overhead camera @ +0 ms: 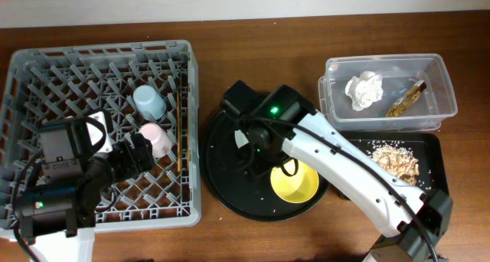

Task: Sort waste into correct bins and load items into the dishwasher rack
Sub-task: 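Lower the pink cup upside down into the rack beside the blue cup, then move the left gripper to the white plate rim and grasp it, then lift the white plate and stand it upright in the rack's back slot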

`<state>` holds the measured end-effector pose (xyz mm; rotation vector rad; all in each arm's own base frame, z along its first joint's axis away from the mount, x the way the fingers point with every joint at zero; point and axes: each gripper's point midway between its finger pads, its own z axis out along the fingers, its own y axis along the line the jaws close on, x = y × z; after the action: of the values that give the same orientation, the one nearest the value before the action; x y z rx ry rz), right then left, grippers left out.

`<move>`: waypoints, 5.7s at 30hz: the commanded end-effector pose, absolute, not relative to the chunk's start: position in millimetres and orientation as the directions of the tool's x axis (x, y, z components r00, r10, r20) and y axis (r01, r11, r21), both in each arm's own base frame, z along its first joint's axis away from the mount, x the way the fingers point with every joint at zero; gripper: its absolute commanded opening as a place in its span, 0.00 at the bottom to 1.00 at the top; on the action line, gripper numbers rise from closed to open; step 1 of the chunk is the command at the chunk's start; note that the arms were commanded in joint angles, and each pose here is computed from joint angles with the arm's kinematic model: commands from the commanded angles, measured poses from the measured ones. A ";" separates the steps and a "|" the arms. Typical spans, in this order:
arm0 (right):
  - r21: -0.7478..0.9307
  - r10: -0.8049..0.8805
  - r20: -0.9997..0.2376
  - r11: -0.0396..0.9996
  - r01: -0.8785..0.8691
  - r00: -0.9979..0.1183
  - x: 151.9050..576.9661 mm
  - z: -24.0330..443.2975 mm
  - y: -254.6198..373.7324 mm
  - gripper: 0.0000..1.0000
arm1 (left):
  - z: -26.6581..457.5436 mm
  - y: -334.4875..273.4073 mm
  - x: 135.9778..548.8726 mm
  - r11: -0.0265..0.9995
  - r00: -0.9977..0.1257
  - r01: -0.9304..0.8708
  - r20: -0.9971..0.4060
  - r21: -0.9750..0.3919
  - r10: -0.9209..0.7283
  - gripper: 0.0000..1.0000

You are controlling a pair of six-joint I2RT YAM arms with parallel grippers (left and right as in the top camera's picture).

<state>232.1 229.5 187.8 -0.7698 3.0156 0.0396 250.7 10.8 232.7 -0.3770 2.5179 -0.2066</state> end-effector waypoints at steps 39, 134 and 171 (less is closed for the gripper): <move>-0.094 0.287 -0.307 0.940 0.329 -0.907 264.7 263.5 -9.3 0.99 | 228.7 -19.6 244.0 0.932 -0.848 -0.134 -0.447 -0.338 -0.284 0.82; -0.045 0.407 -0.407 0.885 0.463 -0.818 280.0 301.5 -46.2 0.99 | 336.3 -238.7 371.4 0.821 -0.639 0.444 -0.769 -0.358 0.010 0.01; -0.045 0.407 -0.407 0.885 0.463 -0.818 280.0 301.5 -46.2 0.99 | 214.5 -50.0 497.4 0.275 -0.899 0.169 -0.262 -0.947 -0.350 0.00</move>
<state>280.6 -42.9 296.3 0.6260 2.6862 -0.1871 495.1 -46.2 219.0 -0.1747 2.1248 -1.6603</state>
